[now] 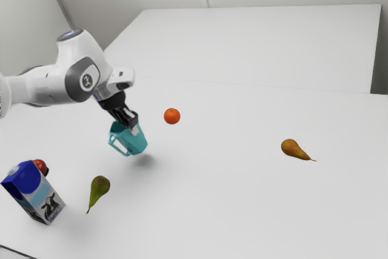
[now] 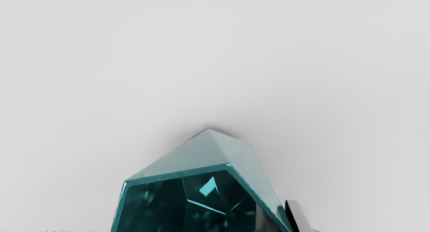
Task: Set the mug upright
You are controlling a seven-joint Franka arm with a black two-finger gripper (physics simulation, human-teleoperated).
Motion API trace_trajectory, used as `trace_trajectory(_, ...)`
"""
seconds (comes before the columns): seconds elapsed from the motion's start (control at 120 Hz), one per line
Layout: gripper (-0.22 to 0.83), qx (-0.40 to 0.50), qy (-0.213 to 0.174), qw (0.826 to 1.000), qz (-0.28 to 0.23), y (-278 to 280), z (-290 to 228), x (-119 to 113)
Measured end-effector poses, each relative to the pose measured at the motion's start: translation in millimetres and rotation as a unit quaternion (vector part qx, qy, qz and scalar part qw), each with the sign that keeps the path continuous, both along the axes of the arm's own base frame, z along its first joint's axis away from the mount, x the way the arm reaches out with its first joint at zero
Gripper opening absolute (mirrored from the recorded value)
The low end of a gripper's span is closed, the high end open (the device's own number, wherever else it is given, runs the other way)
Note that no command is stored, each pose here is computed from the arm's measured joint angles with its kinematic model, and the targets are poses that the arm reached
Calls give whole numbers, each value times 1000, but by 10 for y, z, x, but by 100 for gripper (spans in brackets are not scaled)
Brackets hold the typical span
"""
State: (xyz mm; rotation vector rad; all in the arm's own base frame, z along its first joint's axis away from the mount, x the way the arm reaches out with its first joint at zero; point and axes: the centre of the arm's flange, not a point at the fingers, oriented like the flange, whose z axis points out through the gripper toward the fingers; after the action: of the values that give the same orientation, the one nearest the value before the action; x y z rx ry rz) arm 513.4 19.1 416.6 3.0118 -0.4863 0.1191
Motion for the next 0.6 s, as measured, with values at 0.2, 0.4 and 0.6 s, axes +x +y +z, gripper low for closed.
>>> trace_trajectory(0.2, -17, 19, 12, 999, 33, -130, -340, 0)
trace_trajectory(0.4, -17, 25, 16, 997, 68, -153, -474, 21)
trace_trajectory(0.6, 4, 22, 17, 995, 98, -147, -494, 26)
